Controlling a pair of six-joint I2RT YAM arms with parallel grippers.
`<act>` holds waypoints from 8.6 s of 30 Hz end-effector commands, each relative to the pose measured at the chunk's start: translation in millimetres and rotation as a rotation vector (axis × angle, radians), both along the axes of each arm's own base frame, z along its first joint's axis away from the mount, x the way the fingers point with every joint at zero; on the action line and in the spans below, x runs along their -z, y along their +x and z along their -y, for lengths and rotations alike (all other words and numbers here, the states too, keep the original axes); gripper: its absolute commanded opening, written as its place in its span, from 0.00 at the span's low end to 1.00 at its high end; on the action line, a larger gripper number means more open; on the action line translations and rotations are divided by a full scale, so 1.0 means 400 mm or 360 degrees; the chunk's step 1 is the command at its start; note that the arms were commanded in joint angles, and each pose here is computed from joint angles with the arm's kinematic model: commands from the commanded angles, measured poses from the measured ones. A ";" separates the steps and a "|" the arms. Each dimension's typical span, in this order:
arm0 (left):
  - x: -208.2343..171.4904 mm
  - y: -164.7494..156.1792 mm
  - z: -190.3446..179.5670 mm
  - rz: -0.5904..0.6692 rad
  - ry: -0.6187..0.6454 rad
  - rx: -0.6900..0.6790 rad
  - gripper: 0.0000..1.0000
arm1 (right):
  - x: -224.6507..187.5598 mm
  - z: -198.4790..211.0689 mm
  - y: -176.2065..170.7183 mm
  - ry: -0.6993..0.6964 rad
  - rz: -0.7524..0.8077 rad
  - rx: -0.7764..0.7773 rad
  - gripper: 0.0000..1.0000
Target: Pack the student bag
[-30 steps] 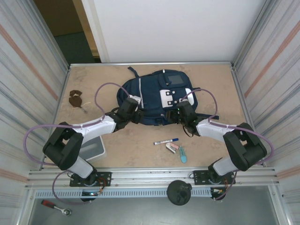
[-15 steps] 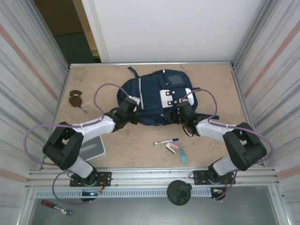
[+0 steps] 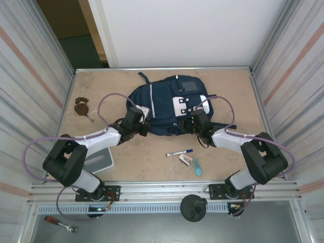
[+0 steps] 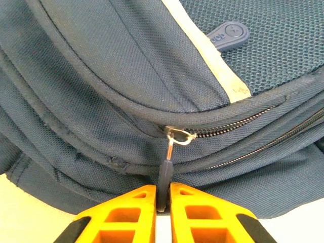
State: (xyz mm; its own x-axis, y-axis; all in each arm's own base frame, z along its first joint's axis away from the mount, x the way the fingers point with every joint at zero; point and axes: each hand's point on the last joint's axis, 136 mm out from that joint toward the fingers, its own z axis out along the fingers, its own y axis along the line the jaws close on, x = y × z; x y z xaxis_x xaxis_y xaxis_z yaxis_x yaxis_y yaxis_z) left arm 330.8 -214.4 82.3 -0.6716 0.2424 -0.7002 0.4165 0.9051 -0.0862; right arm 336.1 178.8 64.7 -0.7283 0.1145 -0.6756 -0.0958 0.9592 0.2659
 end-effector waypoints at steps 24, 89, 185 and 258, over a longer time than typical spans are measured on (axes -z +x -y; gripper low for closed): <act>-0.126 -0.013 0.026 0.0298 -0.0234 0.0203 0.00 | -0.167 -0.194 0.068 0.0570 -0.0100 -0.0039 0.62; 0.011 -0.023 0.147 -0.0115 -0.0152 0.0362 0.40 | -0.071 -0.130 0.115 0.0385 -0.0332 -0.0333 0.00; -0.031 -0.029 0.389 0.0206 -0.0008 0.0681 0.00 | 0.018 -0.032 0.075 0.0749 -0.0463 0.0006 0.45; -0.032 -0.021 0.200 0.0208 0.0219 0.0462 0.00 | 0.011 0.102 0.038 0.0539 -0.0403 0.0126 0.00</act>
State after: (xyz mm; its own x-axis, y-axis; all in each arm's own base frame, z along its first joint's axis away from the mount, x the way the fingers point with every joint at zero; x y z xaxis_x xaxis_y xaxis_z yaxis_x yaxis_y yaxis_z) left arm 320.9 -329.7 91.6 -0.4432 0.4979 -0.7454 0.7018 0.7101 0.0570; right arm 344.5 168.3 64.5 -0.8827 0.3272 -0.3374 0.0381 0.7653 0.6425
